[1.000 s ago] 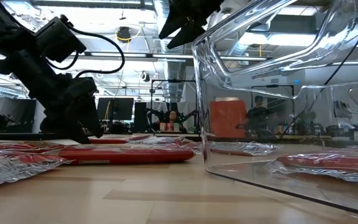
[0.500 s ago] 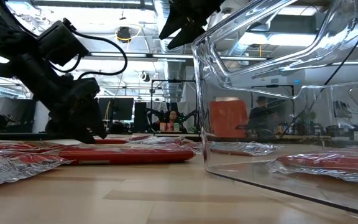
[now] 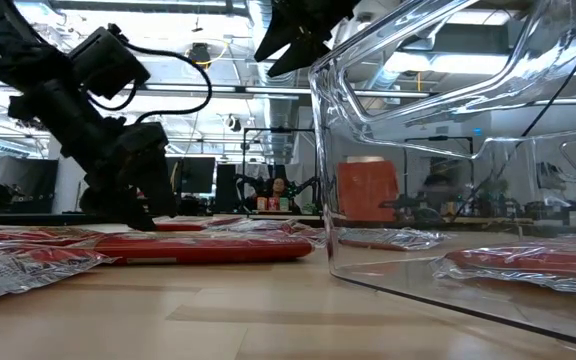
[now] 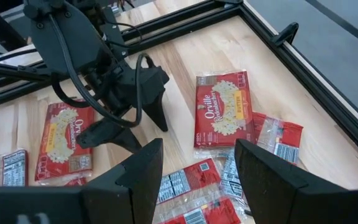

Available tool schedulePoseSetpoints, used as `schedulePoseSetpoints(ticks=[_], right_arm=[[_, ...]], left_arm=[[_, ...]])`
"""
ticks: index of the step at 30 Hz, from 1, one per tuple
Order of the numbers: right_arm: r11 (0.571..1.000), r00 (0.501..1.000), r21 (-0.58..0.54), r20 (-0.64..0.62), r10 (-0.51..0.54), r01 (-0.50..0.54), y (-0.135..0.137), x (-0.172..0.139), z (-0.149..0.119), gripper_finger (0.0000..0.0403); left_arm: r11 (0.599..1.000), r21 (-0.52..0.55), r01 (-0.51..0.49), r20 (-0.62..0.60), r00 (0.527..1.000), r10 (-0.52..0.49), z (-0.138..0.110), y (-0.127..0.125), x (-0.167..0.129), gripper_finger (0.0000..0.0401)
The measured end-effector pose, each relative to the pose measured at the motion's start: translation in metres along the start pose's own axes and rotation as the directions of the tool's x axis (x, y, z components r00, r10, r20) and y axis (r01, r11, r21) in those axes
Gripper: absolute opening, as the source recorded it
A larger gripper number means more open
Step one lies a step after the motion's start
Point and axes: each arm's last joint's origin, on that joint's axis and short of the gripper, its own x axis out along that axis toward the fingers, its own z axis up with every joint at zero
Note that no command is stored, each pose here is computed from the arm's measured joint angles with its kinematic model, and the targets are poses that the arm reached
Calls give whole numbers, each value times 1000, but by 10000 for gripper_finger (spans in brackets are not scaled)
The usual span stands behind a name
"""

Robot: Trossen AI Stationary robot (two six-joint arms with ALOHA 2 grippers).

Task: Sort popcorn bags into baskets
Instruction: Put the red popcorn bag into the transparent bin

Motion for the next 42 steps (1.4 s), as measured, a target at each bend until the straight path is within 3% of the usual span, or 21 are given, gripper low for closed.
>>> schedulePoseSetpoints(ticks=[8, 16, 36, 42], right_arm=[[1000, 1000, 4, 4, 1, -1, 0, 0, 0, 226], [1000, 999, 7, 36, 8, -8, 1, -1, 4, 226], [1000, 997, 12, 81, -7, 6, -12, -16, 13, 226], [1000, 997, 4, 80, -5, 5, -12, -16, 13, 226]], left_arm=[[995, 76, -69, 4, 998, 68, 21, -4, 1, 330], [988, 64, -139, 30, 990, 138, 32, 11, 3, 329], [978, 88, -190, 89, 979, 182, 45, 25, 5, 329], [977, 86, -196, 61, 980, 191, 42, 31, 18, 329]])
